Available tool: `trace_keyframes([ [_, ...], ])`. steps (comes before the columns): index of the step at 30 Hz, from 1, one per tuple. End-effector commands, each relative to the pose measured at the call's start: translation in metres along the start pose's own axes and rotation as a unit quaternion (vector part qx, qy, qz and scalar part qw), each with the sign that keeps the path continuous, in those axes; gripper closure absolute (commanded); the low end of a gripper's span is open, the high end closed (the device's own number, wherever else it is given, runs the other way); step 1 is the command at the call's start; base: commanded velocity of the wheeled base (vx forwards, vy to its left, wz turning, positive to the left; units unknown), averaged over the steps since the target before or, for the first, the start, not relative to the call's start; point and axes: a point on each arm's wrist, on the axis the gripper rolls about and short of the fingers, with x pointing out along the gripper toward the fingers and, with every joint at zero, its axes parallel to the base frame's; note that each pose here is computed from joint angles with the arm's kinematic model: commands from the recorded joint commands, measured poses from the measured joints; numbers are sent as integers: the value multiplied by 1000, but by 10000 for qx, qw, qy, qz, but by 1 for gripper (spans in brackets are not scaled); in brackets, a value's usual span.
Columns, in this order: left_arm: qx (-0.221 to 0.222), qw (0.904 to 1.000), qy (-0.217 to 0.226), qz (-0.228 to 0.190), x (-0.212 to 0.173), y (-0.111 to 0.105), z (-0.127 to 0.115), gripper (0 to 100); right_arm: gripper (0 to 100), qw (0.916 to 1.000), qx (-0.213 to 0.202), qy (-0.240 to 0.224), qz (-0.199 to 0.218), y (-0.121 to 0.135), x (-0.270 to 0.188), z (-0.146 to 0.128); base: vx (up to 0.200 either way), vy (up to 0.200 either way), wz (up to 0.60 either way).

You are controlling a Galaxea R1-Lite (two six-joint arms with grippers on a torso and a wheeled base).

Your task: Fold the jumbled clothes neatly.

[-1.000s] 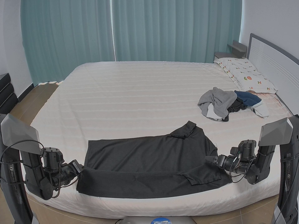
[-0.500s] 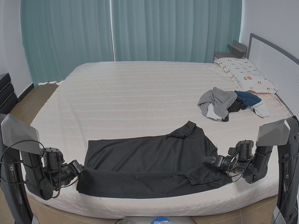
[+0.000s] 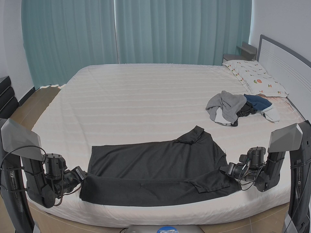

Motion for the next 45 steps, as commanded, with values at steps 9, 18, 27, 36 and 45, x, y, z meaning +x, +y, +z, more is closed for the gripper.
trace_keyframes([
  [9, 70, 10000, 0, 8, -6, 0, 0, 100, 100, 9988, -95, -323, 369, 20, -49, 16, 0, 0, 0],
  [18, 343, 9991, -227, -136, -28, -7, 8, 100, 100, 9976, -186, -480, 466, 34, -77, 19, 0, 0, 0],
  [27, 905, 9959, 13, 29, -45, 0, -2, 100, 100, 9980, -114, -502, 372, 33, -94, 16, 0, 0, 0],
  [36, 1072, 9942, -28, -119, -62, -3, -3, 100, 100, 9979, -54, -550, 350, 34, -133, -1, 0, 0, 0],
  [45, 910, 9957, -123, -88, -68, -3, 1, 100, 100, 9979, -14, -510, 411, 40, -150, -5, 0, 0, 0],
])
